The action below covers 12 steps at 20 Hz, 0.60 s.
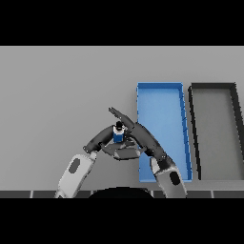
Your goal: Pick up the blue pipe and place it into the blue bin.
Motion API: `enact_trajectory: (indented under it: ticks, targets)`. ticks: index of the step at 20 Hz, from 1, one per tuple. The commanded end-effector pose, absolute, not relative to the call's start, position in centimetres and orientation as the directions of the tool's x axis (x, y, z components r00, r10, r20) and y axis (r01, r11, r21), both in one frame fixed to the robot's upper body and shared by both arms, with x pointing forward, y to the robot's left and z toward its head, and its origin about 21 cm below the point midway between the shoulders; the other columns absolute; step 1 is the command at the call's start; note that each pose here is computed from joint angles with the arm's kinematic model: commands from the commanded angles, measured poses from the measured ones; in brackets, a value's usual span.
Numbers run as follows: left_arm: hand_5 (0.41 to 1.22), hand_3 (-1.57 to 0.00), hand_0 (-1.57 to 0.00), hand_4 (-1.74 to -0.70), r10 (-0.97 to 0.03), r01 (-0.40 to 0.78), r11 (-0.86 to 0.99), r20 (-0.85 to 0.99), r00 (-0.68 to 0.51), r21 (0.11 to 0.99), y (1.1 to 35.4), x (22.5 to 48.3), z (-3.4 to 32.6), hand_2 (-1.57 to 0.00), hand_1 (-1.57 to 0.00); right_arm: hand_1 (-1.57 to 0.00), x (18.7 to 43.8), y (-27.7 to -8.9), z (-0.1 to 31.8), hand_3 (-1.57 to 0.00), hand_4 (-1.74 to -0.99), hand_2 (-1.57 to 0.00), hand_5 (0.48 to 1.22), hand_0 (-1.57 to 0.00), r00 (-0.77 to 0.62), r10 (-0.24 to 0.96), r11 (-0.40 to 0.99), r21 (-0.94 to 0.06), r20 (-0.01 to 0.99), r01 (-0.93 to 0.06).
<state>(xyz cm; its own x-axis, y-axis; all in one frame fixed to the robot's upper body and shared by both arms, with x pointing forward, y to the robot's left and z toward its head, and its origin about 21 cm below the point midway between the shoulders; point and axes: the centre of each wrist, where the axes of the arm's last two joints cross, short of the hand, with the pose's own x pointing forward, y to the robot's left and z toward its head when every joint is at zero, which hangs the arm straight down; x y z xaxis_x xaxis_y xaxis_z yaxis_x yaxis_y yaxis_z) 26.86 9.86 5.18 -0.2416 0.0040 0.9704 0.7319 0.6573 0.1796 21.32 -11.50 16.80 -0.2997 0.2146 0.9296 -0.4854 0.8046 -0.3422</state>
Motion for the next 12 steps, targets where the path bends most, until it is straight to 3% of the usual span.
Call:
enact_trajectory:
  ticks: [1, 4, 6, 8, 10, 12]
  targets:
    - [1.221, -1.57, -1.57, -1.47, -0.006, 0.729, 0.658, 0.969, -0.247, 0.190, 9.8, 26.7, 5.1, -1.57, -1.57, -0.03, 21.5, -11.3, 17.1, 0.00, -1.196, -0.08, 0.526, -0.02, -0.296, 0.220, 0.794, -0.347, 0.930, -0.500]
    - [1.221, -1.57, -1.57, -1.47, -0.014, 0.715, 0.667, 0.963, -0.269, 0.210, 10.1, 26.5, 4.8, -1.57, -1.57, -0.06, 22.5, -11.3, 17.8, -0.01, -1.192, -0.11, 0.507, -0.03, -0.293, 0.243, 0.769, -0.368, 0.925, -0.522]
    - [1.221, -1.57, -1.57, -1.46, -0.047, 0.719, 0.661, 0.968, -0.245, 0.214, 10.2, 26.7, 4.8, -1.57, -1.57, -0.22, 23.3, -10.9, 17.9, -0.13, -1.233, -0.26, 0.487, -0.17, -0.295, 0.261, 0.749, -0.386, 0.919, -0.539]
    - [1.221, -1.57, -1.57, -1.56, -0.053, 0.726, 0.657, 0.973, -0.226, 0.205, 10.1, 26.5, 4.6, -1.57, -1.57, -0.53, 23.7, -10.4, 18.0, -0.40, -1.331, -0.54, 0.489, -0.51, -0.301, 0.250, 0.737, -0.382, 0.920, -0.557]
    - [1.221, -1.57, -1.57, -1.62, -0.078, 0.717, 0.660, 0.969, -0.235, 0.227, 10.0, 26.5, 5.0, -1.57, -1.57, -0.88, 24.2, -9.9, 18.0, -0.76, -1.467, -0.91, 0.518, -0.88, -0.306, 0.238, 0.735, -0.377, 0.922, -0.563]
    - [1.221, -1.51, -1.57, -1.66, -0.065, 0.719, 0.662, 0.972, -0.225, 0.211, 10.1, 26.5, 5.1, -1.57, -1.57, -1.13, 24.2, -9.6, 17.8, -0.95, -1.551, -1.15, 0.596, -1.13, -0.293, 0.214, 0.730, -0.352, 0.932, -0.586]
